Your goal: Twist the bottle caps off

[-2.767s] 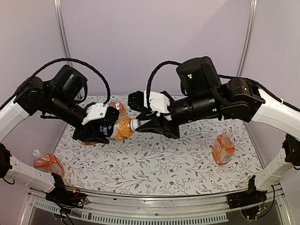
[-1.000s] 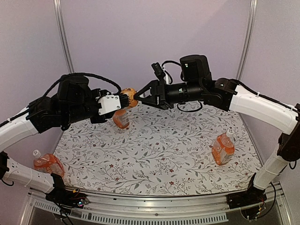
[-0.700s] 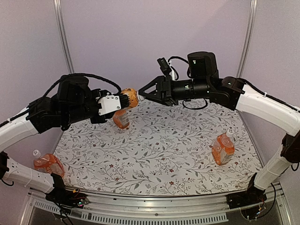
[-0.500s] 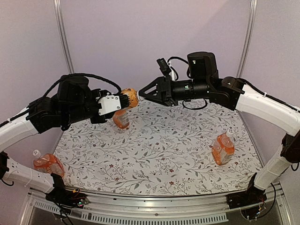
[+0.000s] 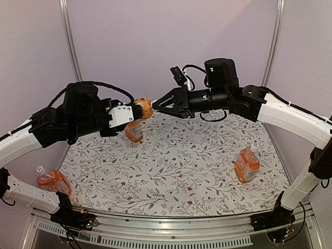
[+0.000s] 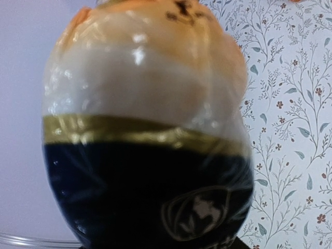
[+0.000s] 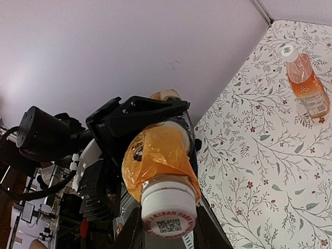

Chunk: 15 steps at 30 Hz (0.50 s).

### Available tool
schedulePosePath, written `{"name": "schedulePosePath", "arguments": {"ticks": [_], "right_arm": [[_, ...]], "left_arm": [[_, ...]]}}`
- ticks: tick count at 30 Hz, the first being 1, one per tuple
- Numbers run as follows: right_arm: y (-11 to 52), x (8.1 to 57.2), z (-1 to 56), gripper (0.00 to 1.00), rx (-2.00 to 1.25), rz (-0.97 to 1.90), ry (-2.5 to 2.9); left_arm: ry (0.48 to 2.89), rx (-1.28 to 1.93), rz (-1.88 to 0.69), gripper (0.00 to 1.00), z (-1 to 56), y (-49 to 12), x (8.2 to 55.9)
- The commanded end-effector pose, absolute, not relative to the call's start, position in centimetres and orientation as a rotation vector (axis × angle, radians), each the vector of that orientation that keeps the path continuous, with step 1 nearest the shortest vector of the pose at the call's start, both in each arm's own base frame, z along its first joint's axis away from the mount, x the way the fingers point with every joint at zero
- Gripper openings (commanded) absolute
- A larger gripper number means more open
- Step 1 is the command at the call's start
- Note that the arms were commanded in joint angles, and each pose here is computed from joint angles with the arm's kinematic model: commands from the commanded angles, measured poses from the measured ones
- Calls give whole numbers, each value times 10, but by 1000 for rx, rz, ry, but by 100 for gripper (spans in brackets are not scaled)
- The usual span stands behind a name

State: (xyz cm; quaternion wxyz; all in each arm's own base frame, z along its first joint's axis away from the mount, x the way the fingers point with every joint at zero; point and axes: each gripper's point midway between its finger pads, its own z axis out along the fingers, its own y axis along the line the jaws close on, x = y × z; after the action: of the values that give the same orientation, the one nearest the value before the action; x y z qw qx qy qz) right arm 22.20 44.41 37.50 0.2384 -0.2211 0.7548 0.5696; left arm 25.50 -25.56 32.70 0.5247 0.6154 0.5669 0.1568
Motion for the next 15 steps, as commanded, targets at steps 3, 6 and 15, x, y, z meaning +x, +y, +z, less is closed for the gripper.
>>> {"name": "schedulePosePath", "arguments": {"ticks": [3, 6, 15], "right_arm": [[448, 224, 381, 6, -623, 1574, 2047], [447, 222, 381, 0, -638, 1573, 2045], [437, 166, 374, 0, -1178, 1123, 1811]], "left_arm": [[1330, 1483, 351, 29, 326, -260, 248], [1333, 1496, 337, 29, 324, -260, 246], [1408, 1788, -190, 26, 305, -270, 163]]}}
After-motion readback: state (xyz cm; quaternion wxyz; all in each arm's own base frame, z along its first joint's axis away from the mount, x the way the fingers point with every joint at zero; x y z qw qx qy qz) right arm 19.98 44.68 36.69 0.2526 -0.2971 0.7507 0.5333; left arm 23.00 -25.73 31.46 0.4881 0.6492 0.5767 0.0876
